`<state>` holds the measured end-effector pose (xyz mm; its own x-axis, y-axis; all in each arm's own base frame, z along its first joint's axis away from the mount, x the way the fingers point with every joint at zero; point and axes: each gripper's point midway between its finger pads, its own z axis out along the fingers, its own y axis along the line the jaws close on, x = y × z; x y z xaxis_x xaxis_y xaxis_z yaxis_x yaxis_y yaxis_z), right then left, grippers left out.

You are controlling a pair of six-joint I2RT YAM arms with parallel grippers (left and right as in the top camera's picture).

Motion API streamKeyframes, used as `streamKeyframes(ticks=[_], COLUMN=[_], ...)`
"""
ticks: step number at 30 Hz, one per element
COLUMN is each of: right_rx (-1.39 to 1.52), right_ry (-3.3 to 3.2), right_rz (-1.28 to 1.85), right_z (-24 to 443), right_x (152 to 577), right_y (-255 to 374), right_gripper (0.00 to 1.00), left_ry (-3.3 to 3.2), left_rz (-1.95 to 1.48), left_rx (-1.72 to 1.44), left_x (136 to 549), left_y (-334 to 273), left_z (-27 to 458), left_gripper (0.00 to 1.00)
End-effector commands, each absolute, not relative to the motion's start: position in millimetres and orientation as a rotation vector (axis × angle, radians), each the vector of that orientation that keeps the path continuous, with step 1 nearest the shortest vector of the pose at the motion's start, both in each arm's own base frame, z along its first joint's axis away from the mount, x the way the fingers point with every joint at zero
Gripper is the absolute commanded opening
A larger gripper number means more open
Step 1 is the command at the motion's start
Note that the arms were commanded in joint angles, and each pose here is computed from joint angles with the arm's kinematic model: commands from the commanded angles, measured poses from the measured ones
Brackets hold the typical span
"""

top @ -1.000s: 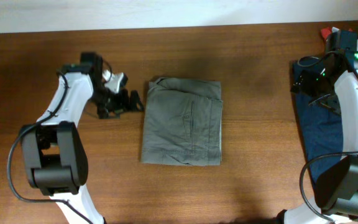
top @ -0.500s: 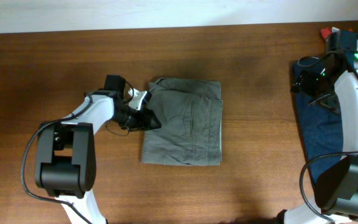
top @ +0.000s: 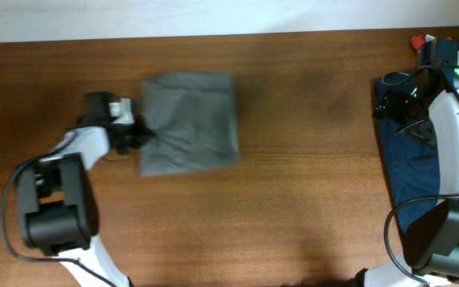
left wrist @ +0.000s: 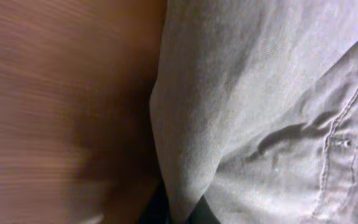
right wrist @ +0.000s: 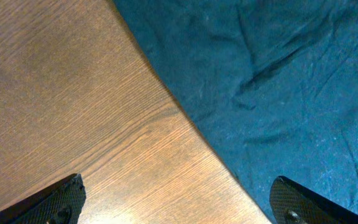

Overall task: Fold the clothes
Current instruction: 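Drag the folded shorts to the far left corner of the table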

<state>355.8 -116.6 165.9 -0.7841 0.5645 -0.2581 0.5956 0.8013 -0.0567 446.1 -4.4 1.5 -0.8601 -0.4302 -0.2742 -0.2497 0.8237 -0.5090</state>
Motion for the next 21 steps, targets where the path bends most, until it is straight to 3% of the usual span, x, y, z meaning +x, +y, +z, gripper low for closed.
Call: streamKeyframes(ticks=[1,5,9,13,21], right_rx=[0.923,0.923,0.923,0.923,0.923], right_ry=[2.748,2.748,2.748,2.748,2.748], right_rz=[-0.220,-0.220,-0.221,-0.221,-0.220], right_z=[168.1,168.1,168.1,168.1,168.1], right_x=[354.8,354.8,354.8,354.8,354.8], right_y=[-121.4,-121.4,-121.4,-121.4,-121.4], right_gripper=[0.98,0.98,0.98,0.98,0.99], left_ry=[2.441,2.171,2.041,2.029,2.061], left_rz=[-0.411,-0.395,-0.357,-0.391,-0.423], left_rx=[-1.021,-1.443,-1.603,-1.595,-1.331], left_x=[438.4,408.2,374.2,375.4,441.6], left_y=[126.7,220.3,274.1,275.2,232.5], left_z=[-14.4,-10.2,-10.1,-7.9,-11.9], left_gripper=[0.01,0.02,0.09,0.06,0.07])
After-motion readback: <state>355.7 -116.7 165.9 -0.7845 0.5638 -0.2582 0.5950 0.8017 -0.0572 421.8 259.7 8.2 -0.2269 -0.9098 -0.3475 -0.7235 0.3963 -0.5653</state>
